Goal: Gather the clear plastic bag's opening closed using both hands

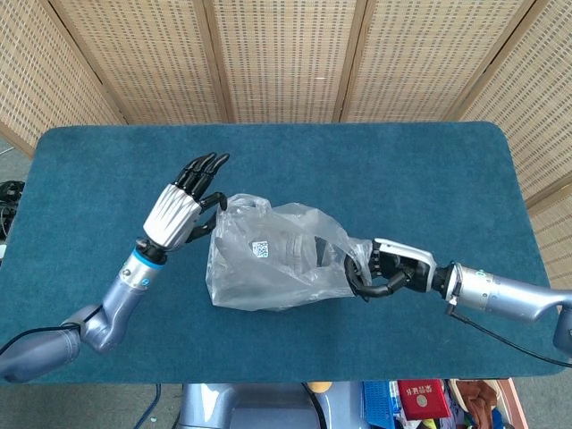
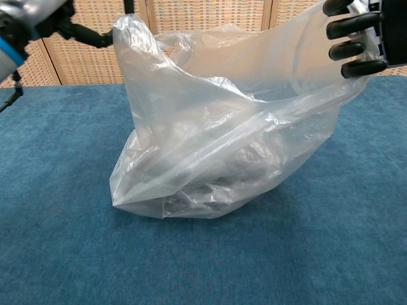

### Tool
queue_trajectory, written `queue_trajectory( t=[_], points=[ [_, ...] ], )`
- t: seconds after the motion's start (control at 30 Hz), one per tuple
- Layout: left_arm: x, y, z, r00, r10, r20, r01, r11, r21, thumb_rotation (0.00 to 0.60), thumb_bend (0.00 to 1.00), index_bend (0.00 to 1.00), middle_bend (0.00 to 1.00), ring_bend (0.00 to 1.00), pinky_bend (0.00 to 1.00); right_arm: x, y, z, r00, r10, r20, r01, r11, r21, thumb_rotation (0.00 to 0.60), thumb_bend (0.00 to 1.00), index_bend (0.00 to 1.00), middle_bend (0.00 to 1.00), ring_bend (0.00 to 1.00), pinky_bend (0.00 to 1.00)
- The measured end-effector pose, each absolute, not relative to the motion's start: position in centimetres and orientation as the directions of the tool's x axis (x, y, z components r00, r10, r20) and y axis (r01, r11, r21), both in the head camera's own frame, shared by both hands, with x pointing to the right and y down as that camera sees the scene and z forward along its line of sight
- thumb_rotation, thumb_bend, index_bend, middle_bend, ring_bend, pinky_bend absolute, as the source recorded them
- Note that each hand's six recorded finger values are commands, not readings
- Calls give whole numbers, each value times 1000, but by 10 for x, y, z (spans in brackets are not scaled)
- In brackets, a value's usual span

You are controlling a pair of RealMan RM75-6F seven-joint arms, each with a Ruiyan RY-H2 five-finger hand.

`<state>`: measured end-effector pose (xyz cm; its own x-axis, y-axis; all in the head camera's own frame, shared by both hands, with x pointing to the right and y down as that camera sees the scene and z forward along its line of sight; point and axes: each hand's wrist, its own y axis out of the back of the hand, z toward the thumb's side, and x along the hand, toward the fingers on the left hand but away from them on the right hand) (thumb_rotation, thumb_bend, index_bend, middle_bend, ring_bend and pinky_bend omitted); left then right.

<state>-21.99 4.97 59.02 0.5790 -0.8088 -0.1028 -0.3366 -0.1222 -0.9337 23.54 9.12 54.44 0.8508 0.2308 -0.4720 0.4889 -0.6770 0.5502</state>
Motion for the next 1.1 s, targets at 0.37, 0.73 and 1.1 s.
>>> queue_trajectory(
  t=[0.37,0.73,1.1],
  points=[
    [-229,70,583,598,-779,-190,-391,-76,-917,600,468,290,0,0,101,241,90,548,829,285,-481,537,-644,545,600,366,535,649,544,593],
    [-205,69,586,635,-751,-182,-387,-105,-916,600,407,0,0,0,92,248,91,548,823,288,-490,546,-640,541,600,368,535,648,544,593],
    [-187,54,588,663,-734,-145,-274,-59,-960,600,372,0,0,0,64,245,92,545,827,278,-489,537,-650,538,600,367,536,648,544,593]
  ],
)
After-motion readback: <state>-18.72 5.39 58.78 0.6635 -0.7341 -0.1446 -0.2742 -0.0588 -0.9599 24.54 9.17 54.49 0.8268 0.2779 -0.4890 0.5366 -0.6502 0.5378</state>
